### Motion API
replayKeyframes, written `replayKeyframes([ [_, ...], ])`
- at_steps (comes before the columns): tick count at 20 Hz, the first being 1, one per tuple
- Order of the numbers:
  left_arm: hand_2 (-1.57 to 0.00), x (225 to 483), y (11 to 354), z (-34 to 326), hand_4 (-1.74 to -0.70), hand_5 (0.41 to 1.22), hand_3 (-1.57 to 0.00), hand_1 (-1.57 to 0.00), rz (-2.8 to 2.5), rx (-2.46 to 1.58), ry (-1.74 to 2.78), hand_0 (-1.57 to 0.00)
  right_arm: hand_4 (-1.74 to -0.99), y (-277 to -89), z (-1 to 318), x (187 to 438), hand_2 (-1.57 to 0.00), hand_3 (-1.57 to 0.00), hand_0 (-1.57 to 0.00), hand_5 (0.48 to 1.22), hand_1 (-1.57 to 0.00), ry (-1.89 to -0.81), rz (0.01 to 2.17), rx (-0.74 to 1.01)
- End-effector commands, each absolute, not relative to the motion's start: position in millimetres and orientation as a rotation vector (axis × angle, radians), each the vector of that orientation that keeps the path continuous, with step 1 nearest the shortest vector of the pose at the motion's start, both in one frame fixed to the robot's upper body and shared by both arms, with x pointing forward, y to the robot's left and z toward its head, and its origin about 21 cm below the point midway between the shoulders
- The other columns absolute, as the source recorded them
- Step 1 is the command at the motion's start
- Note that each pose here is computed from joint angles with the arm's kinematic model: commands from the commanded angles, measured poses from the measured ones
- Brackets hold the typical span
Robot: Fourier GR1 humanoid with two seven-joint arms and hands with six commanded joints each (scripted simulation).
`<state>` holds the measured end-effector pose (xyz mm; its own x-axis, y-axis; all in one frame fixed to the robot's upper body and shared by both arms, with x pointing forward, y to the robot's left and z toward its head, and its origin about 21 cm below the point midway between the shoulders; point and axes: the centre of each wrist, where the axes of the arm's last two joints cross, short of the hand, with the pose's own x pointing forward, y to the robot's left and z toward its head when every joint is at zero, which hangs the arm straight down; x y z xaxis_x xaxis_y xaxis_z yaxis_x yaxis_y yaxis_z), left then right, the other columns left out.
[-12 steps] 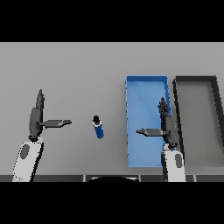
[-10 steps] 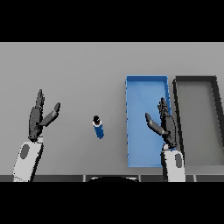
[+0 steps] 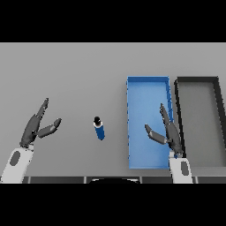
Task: Pick up the blue pipe and place it into the blue bin.
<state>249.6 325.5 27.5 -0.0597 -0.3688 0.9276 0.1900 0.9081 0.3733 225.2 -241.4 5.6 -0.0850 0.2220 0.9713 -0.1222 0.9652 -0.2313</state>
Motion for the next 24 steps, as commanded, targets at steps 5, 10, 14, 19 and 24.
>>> replayKeyframes([
  [5, 0.00, 247, 318, 29, -1.02, 0.587, 0.00, 0.00, -0.536, 0.009, -1.568, 0.00, -1.216, -241.2, 13, 226, 0.00, 0.00, 0.00, 0.587, 0.00, -1.639, 0.303, -0.086],
  [10, 0.00, 241, 301, 36, -1.04, 0.532, 0.00, 0.00, -0.704, -0.108, -1.481, 0.00, -1.225, -239.5, 11, 225, 0.00, 0.00, 0.00, 0.603, 0.00, -1.681, 0.320, -0.076],
  [14, 0.00, 235, 277, 36, -1.09, 0.480, 0.00, 0.00, -0.779, -0.204, -1.433, 0.00, -1.244, -244.0, 10, 222, 0.00, 0.00, 0.00, 0.607, 0.00, -1.681, 0.317, -0.074],
  [19, 0.00, 230, 243, 21, -1.11, 0.447, 0.00, 0.00, -0.837, -0.284, -1.412, 0.00, -1.263, -241.4, 10, 222, 0.00, 0.00, 0.00, 0.617, 0.00, -1.679, 0.321, -0.066],
  [24, 0.00, 240, 214, 6, -1.12, 0.446, 0.00, 0.00, -0.851, -0.320, -1.401, 0.00, -1.275, -245.6, 14, 222, 0.00, 0.00, 0.00, 0.615, 0.00, -1.673, 0.298, -0.077],
])
